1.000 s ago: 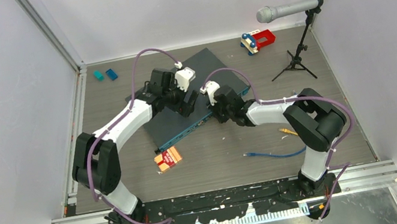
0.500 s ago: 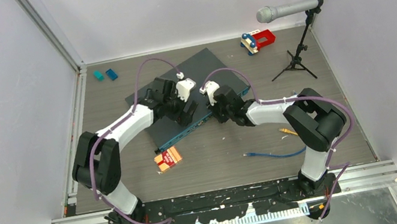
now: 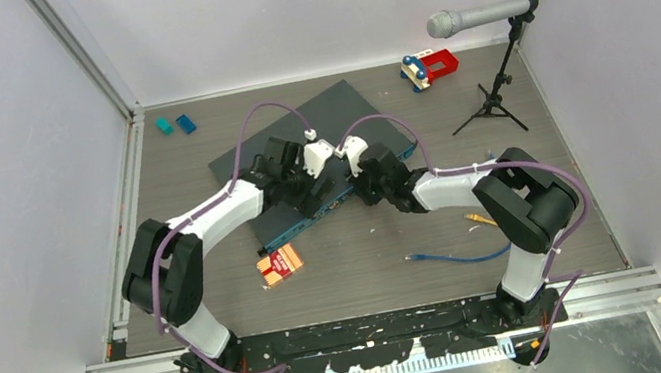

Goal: Pull the plug from the switch port

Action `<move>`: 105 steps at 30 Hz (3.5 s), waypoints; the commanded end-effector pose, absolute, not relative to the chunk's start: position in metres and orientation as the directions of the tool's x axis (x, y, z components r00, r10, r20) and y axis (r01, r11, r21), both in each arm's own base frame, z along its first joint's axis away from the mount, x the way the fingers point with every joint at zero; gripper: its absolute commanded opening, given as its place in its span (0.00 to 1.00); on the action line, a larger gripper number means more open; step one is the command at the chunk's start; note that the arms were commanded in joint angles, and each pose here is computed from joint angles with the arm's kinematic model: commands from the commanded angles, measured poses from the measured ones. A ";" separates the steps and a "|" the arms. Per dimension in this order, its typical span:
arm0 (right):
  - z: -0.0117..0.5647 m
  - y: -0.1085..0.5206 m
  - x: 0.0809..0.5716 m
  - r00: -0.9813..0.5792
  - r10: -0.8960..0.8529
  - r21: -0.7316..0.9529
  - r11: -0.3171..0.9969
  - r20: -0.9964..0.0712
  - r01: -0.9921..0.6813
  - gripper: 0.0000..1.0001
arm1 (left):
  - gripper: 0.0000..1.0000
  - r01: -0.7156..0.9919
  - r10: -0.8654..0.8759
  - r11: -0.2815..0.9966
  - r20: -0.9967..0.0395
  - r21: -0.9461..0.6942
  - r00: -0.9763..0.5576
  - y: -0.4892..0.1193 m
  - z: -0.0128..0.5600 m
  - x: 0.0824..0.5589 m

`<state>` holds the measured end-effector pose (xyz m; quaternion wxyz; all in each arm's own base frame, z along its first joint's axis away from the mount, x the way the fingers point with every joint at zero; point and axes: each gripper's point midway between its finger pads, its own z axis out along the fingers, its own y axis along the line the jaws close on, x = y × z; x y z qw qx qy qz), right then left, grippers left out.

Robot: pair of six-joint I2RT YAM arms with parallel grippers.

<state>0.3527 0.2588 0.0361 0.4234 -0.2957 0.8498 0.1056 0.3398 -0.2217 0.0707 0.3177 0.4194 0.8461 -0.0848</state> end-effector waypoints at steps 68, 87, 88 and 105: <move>0.068 0.248 0.290 -0.453 -0.414 0.121 0.618 -0.790 -0.777 0.01 | 0.88 0.718 0.643 0.673 -0.620 0.178 -0.449 -0.223 0.072 0.361; 0.067 0.241 0.314 -0.502 -0.300 0.128 0.747 -0.811 -0.653 0.45 | 0.90 0.767 0.653 0.629 -0.622 0.127 -0.432 -0.236 0.074 0.357; 0.068 0.242 0.315 -0.497 -0.306 0.120 0.746 -0.812 -0.656 0.48 | 0.90 0.763 0.651 0.633 -0.623 0.130 -0.434 -0.235 0.074 0.357; 0.069 0.257 0.346 -0.472 -0.369 0.026 0.766 -0.801 -0.642 0.48 | 0.89 0.746 0.638 0.652 -0.629 0.136 -0.443 -0.227 0.074 0.364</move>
